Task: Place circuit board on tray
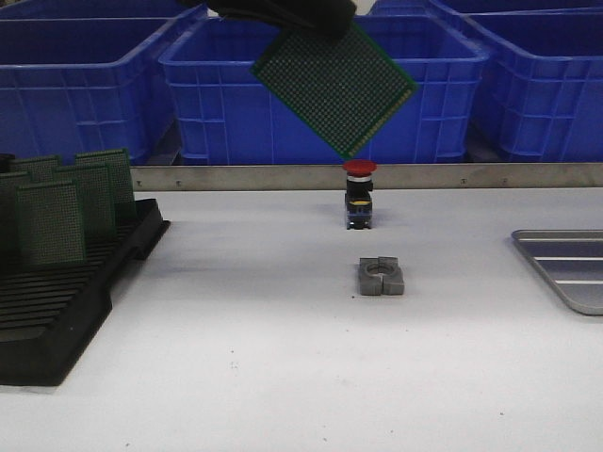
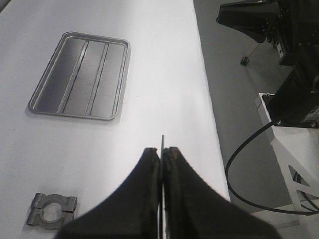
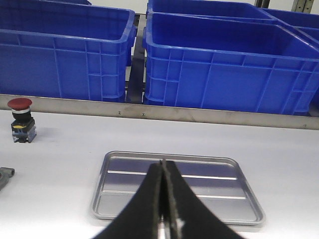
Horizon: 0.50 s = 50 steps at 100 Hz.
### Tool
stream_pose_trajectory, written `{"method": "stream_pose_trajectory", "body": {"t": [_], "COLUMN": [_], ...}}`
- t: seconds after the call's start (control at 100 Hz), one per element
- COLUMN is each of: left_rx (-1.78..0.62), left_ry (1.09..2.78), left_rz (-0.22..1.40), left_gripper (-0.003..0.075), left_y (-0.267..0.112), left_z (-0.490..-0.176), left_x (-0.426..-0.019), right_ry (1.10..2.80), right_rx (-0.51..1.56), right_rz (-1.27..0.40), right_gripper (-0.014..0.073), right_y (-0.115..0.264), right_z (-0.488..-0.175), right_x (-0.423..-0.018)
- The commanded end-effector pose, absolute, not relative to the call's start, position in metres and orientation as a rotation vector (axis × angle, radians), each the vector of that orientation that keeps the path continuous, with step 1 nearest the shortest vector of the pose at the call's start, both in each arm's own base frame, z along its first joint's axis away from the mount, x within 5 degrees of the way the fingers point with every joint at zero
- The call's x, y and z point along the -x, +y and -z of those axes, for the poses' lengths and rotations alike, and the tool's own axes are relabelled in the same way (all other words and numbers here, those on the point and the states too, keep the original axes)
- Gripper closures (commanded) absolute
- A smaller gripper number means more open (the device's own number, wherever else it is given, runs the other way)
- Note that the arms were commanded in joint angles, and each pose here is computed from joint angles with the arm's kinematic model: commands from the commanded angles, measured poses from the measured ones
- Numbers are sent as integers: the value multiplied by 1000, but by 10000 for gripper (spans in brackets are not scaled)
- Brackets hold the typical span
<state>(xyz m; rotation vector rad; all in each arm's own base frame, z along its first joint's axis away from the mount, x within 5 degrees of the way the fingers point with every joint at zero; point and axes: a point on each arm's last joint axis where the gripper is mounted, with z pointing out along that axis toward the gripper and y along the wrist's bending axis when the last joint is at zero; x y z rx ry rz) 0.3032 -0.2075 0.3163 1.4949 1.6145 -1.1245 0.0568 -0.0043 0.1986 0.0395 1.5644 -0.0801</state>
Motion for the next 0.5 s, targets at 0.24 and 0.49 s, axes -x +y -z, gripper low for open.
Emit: {"method": "stream_pose_trajectory", "body": {"t": [0.24, 0.49], "left_rx": [-1484, -1484], "left_ry": [1497, 1497], "left_rz": [1211, 1211], "left_gripper": [741, 740], "left_y": [-209, -209], "left_z": [-347, -347], "left_x": [-289, -289], "right_ry": [1563, 1911], "right_rx": [-98, -89], "right_rz": [-12, -43], "right_gripper": [655, 655], "right_y": [-1, 0], "right_z": [-253, -290], "right_x": [-48, -69]}}
